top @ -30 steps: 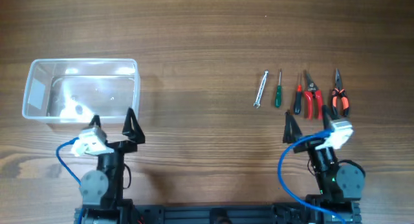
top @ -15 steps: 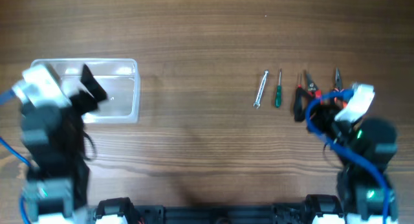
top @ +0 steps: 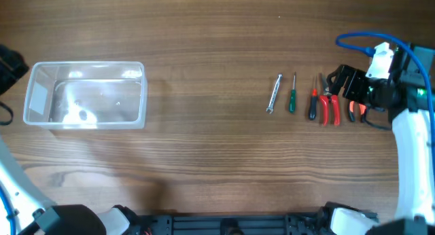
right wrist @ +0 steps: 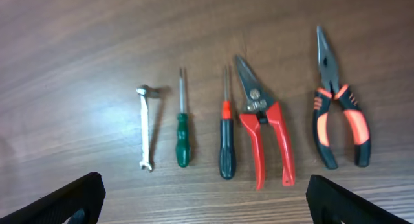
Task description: Pack container
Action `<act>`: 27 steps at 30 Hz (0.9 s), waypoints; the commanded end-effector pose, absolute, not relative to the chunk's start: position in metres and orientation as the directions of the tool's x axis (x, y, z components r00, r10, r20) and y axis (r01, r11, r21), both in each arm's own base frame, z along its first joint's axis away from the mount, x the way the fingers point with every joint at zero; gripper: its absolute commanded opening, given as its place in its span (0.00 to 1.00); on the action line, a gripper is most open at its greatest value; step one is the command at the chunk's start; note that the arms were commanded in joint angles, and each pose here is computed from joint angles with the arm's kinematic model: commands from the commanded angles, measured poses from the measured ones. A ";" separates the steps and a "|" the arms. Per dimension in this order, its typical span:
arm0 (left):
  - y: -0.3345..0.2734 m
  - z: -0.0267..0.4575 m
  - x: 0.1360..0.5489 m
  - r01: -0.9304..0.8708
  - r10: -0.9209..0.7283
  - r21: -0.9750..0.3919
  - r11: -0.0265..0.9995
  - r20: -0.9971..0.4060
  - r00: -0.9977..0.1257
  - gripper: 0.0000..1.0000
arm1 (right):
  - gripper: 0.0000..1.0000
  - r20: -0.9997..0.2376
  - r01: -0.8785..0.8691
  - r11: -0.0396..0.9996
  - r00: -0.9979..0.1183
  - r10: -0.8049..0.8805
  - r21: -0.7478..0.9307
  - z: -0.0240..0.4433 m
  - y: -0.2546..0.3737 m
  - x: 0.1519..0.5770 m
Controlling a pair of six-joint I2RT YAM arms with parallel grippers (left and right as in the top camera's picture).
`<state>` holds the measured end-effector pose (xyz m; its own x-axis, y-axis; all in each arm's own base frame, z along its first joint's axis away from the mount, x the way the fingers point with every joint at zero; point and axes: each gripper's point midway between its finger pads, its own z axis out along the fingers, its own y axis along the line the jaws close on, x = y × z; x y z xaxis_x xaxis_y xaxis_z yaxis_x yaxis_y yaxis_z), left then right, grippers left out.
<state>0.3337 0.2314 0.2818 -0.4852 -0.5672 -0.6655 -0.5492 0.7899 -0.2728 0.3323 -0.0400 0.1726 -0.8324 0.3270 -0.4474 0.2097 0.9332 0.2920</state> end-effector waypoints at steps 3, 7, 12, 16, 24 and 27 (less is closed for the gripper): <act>0.256 0.271 0.333 -0.412 -0.304 -0.013 0.911 -0.697 -0.649 0.96 | 1.00 -0.413 0.208 0.921 -0.845 0.339 0.331 0.166 -0.037 0.339; 0.266 0.235 0.343 -0.247 -0.127 0.106 0.963 -0.632 -0.764 0.93 | 1.00 -0.419 0.205 0.922 -0.843 0.338 0.329 0.166 -0.037 0.340; 0.273 0.176 0.352 -0.189 -0.125 0.069 0.980 -0.527 -0.841 0.85 | 1.00 -0.396 0.214 0.919 -0.852 0.341 0.331 0.164 -0.036 0.335; 0.278 0.130 0.359 -0.086 -0.043 0.075 0.993 -0.449 -0.893 0.71 | 1.00 -0.333 0.236 0.913 -0.876 0.348 0.333 0.157 -0.032 0.321; 0.282 0.087 0.378 0.063 0.106 0.116 0.991 -0.416 -0.903 1.00 | 1.00 -0.236 0.292 0.894 -0.893 0.382 0.340 0.150 -0.026 0.301; 0.281 0.077 0.380 0.063 0.099 0.100 0.993 -0.408 -0.908 1.00 | 1.00 -0.230 0.295 0.893 -0.895 0.383 0.340 0.150 -0.026 0.299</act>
